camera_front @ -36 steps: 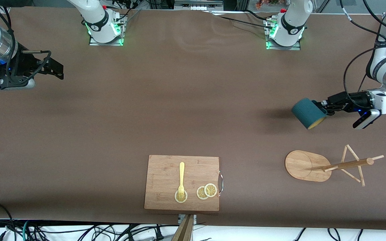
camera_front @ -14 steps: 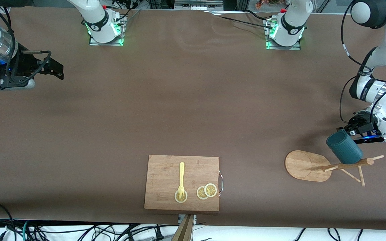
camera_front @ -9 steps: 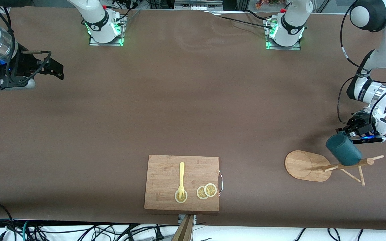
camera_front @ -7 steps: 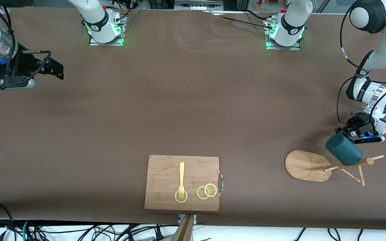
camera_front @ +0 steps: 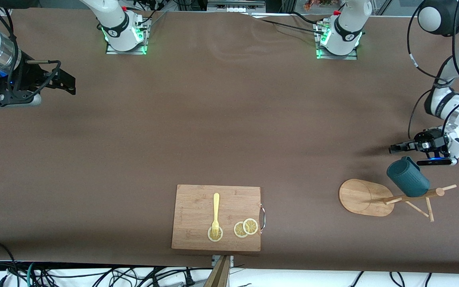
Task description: Pass cup and hang on rack
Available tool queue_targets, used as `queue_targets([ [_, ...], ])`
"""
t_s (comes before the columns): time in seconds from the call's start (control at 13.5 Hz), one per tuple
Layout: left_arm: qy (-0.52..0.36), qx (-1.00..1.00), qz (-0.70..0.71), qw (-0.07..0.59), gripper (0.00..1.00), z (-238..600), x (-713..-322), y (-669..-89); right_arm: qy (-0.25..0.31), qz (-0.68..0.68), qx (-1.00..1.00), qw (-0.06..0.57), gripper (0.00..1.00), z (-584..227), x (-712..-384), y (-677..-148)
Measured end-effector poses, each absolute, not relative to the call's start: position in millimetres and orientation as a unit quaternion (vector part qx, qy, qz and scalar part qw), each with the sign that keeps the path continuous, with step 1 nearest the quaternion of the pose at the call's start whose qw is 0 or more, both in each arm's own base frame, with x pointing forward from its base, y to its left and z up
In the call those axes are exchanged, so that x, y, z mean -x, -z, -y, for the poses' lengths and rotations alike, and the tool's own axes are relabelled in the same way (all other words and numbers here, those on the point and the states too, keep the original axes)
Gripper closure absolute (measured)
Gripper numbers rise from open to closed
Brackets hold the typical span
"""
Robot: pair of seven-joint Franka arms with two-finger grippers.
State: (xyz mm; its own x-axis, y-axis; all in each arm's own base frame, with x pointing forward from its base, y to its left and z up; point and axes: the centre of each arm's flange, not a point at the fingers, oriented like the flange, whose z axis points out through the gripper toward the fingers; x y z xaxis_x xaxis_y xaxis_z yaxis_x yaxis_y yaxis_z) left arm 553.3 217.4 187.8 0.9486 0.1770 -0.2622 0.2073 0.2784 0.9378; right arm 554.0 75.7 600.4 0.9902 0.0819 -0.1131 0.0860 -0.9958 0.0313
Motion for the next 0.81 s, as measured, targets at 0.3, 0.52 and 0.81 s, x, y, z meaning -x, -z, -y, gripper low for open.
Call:
queue_targets([
  [0.3, 0.124, -0.714, -0.075, 0.685, 0.00, -216, -537, -244, 0.056, -0.042, -0.997, 0.018, 0.00, -76, -554, -600],
  [0.52, 0.192, -0.807, 0.007, 0.559, 0.00, -210, -545, -308, 0.056, -0.042, -0.997, 0.018, 0.00, -76, -554, -600],
  [0.81, 0.231, -0.898, 0.066, 0.369, 0.00, -171, -582, -379, 0.056, -0.042, -0.997, 0.018, 0.00, -76, -554, -600],
])
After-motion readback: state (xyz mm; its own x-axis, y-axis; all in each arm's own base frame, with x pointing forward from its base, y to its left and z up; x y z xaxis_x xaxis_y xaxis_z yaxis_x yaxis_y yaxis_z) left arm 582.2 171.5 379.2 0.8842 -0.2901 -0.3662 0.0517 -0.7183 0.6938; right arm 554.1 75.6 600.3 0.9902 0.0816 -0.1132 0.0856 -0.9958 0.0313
